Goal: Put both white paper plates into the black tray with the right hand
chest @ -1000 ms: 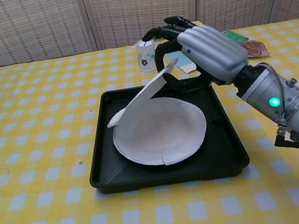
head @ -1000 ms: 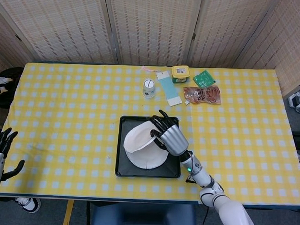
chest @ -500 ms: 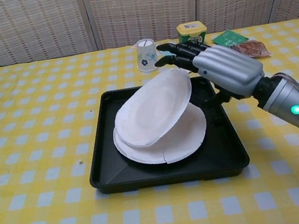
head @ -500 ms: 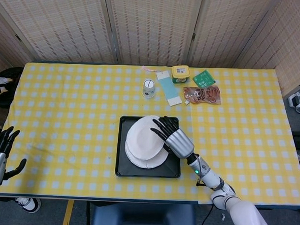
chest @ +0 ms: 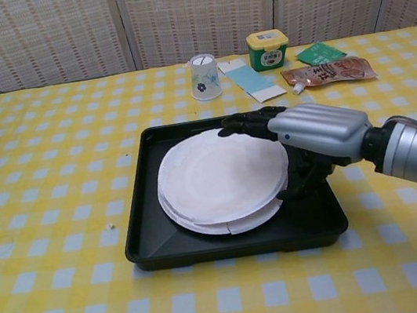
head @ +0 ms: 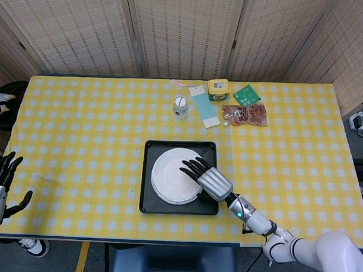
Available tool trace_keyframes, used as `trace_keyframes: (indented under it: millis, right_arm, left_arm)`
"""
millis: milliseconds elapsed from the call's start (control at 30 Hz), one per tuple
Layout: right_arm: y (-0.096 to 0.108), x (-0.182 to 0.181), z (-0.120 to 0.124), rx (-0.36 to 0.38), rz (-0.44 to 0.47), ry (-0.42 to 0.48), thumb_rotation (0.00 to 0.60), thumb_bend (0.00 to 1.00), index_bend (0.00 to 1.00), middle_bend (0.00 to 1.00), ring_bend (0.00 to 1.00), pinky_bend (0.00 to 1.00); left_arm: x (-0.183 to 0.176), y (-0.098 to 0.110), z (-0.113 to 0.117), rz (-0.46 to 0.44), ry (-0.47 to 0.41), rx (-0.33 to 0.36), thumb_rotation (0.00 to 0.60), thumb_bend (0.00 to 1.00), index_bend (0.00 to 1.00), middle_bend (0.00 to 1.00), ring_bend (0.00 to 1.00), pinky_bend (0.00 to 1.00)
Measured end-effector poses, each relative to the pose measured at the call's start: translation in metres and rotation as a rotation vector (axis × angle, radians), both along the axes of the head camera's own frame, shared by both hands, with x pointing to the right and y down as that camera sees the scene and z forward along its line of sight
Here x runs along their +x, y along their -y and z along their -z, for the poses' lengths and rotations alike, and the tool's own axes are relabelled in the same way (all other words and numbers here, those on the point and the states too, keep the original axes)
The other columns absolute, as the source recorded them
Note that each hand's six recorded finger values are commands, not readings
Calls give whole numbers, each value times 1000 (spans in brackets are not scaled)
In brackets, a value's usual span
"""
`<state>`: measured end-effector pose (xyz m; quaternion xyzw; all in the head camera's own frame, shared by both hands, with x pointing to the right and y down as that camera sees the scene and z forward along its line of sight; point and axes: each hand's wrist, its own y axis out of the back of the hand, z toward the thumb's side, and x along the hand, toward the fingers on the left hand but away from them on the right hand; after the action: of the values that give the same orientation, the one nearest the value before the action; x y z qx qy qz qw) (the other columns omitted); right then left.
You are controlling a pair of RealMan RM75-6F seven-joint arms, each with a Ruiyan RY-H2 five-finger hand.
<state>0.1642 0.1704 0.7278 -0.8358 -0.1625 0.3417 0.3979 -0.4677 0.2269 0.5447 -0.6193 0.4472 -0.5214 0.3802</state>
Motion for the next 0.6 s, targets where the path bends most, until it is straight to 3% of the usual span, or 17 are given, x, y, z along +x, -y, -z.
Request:
trace_keyframes:
  millis: [167,400,600]
  right_arm:
    - [1,12,9,-38,12,-57,600,270,0,0,0,0]
    - [6,28,30,-52,-28,-50,600,265,0,0,0,0]
    - [13,61,54,69,-123,-50,600,263,0,0,0,0]
  left_arm:
    - [0,-1,1,-1,-5,2,600,375,0,2,0,0]
    - [0,-1,1,-1,-6,-2,600,375,0,2,0,0]
    - [0,-1,0,-4,4,-10,600,374,0,2,0,0]
